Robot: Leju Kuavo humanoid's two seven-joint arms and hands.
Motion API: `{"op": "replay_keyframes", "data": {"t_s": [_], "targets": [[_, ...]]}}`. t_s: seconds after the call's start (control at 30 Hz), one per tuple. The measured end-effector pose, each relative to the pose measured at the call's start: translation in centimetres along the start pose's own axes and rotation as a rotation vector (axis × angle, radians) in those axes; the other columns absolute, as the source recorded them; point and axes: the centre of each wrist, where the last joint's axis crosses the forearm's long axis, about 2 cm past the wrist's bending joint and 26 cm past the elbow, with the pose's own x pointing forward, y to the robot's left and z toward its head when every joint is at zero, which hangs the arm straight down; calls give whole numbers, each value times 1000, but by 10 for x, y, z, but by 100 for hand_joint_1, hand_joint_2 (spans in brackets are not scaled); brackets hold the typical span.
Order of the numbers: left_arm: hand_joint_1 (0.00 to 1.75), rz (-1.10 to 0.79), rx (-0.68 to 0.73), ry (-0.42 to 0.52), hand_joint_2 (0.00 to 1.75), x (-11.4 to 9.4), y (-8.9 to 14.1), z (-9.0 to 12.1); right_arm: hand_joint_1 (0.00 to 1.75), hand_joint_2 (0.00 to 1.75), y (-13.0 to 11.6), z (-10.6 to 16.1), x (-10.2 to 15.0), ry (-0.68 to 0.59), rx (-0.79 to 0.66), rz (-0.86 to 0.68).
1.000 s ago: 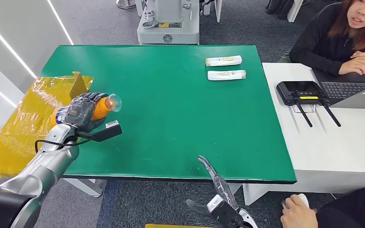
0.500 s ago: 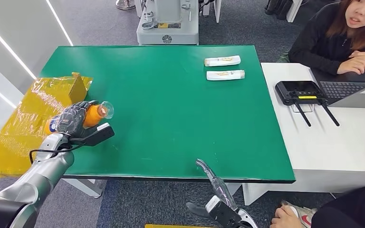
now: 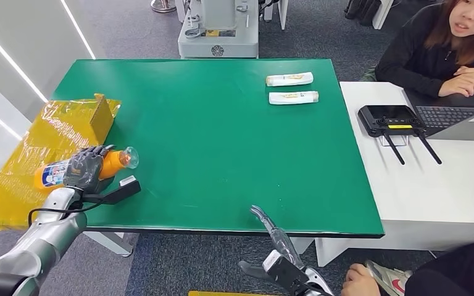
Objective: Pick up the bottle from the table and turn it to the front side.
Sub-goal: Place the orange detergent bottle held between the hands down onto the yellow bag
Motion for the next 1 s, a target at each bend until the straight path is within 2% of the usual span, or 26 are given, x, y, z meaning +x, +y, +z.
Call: {"op": "replay_keyframes", "data": {"t_s": [0.1,0.2,0.23,0.33,0.37,0.6,0.87,1.0], "targets": [[175,-79,-48,-45,175,0,-5,5,0,175,0,-2,-2,-5,6,-2],[175,-85,-95,-46,175,0,-8,8,0,175,1,-2,-3,-2,7,-7],[161,-81,-107,-41,175,0,-9,8,0,175,2,-2,-3,-1,7,-8],[30,-75,-133,-28,175,0,-10,9,0,175,3,-1,-4,3,9,-10],[0,-74,-143,-22,175,-1,-11,10,0,175,3,-1,-4,5,12,-10],[0,-81,-200,42,175,1,-11,8,0,175,6,-2,-5,12,37,-8],[0,-97,-164,122,175,10,-9,3,0,175,8,0,-8,37,47,-2],[0,-85,-153,127,175,13,-10,2,0,175,11,5,-9,53,41,-1]]}}
